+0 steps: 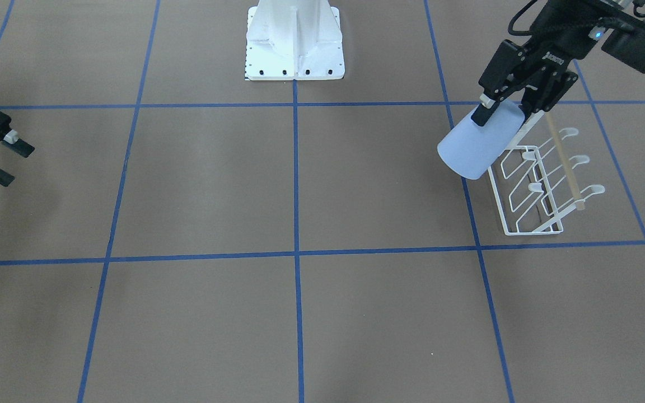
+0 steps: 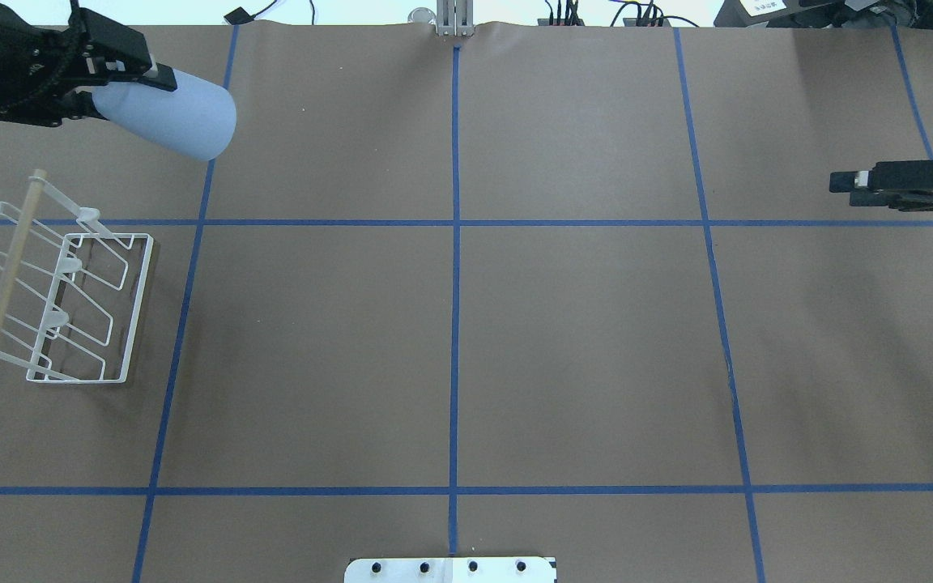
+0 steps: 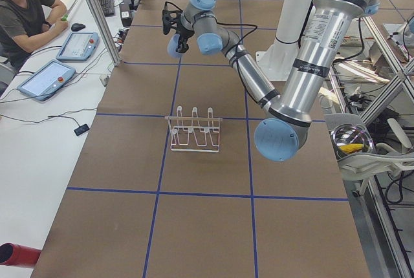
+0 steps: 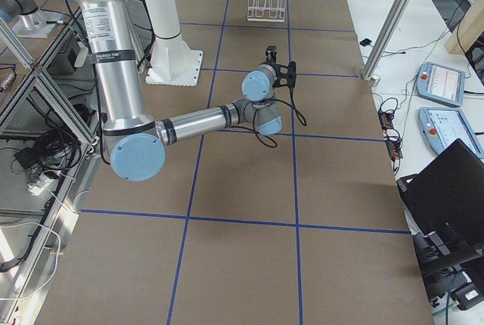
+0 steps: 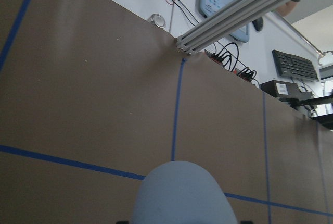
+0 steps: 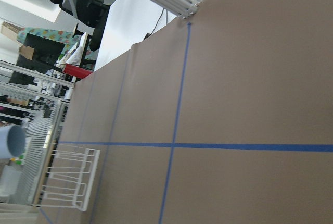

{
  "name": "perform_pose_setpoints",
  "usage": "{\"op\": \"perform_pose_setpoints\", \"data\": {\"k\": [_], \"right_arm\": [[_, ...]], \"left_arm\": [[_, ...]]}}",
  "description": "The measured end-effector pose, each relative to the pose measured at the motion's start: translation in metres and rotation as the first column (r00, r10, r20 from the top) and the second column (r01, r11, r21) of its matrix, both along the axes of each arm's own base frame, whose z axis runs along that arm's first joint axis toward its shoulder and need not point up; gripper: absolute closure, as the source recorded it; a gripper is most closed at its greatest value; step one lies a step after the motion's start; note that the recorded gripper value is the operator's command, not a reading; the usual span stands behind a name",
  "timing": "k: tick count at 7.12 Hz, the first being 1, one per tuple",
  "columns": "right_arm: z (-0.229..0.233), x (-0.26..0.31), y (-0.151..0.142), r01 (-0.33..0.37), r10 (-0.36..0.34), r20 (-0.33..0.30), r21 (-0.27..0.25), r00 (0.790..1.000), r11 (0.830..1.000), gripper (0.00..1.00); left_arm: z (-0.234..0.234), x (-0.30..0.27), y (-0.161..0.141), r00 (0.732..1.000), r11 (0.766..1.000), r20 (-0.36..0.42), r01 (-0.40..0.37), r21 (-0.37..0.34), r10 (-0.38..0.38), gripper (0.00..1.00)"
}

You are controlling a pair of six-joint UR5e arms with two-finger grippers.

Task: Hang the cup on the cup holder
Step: 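Carry the cup with the left gripper toward the rack while the right arm withdraws, then lower the cup with the left gripper onto a rack peg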

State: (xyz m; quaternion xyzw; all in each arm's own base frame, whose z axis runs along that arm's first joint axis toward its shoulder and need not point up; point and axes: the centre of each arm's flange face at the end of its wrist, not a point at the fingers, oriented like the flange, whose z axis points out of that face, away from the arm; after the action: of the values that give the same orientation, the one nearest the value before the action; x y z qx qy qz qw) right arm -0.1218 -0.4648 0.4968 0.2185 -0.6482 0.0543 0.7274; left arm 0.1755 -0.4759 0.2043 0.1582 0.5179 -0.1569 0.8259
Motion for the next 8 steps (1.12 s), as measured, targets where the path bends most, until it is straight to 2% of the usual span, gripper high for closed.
{"op": "perform_pose_setpoints", "data": {"k": [1, 2, 3, 4, 5, 7, 8], "right_arm": [[0.022, 0.021, -0.011, -0.022, 0.026, -0.139, 0.029, 0.990, 0.999, 0.00], [0.038, 0.037, -0.022, -0.019, 0.029, -0.250, 0.043, 0.968, 0.999, 0.00], [0.051, 0.051, -0.033, -0.008, 0.017, -0.338, 0.029, 0.941, 1.000, 0.00], [0.061, 0.061, -0.040, 0.010, -0.009, -0.404, 0.002, 0.915, 1.000, 0.00], [0.067, 0.066, -0.046, 0.027, -0.037, -0.445, -0.029, 0.895, 0.999, 0.00], [0.069, 0.069, -0.054, 0.057, -0.087, -0.486, -0.076, 0.870, 0.995, 0.00], [0.066, 0.071, -0.062, 0.085, -0.120, -0.515, -0.090, 0.849, 0.992, 0.00]], "left_arm": [[0.010, -0.010, 0.003, 0.982, 1.000, 0.190, -0.024, 0.017, 0.020, 1.00], [0.021, -0.017, 0.005, 0.942, 0.998, 0.331, -0.064, 0.015, 0.056, 1.00], [0.032, -0.018, 0.005, 0.907, 0.994, 0.410, -0.104, -0.016, 0.101, 1.00], [0.044, -0.015, 0.001, 0.886, 0.990, 0.442, -0.130, -0.057, 0.141, 1.00], [0.058, -0.007, -0.006, 0.874, 0.981, 0.445, -0.167, -0.102, 0.196, 1.00], [0.085, 0.005, -0.023, 0.856, 0.949, 0.412, -0.262, -0.175, 0.312, 1.00], [0.094, 0.007, -0.032, 0.857, 0.938, 0.387, -0.282, -0.203, 0.341, 1.00]]}}
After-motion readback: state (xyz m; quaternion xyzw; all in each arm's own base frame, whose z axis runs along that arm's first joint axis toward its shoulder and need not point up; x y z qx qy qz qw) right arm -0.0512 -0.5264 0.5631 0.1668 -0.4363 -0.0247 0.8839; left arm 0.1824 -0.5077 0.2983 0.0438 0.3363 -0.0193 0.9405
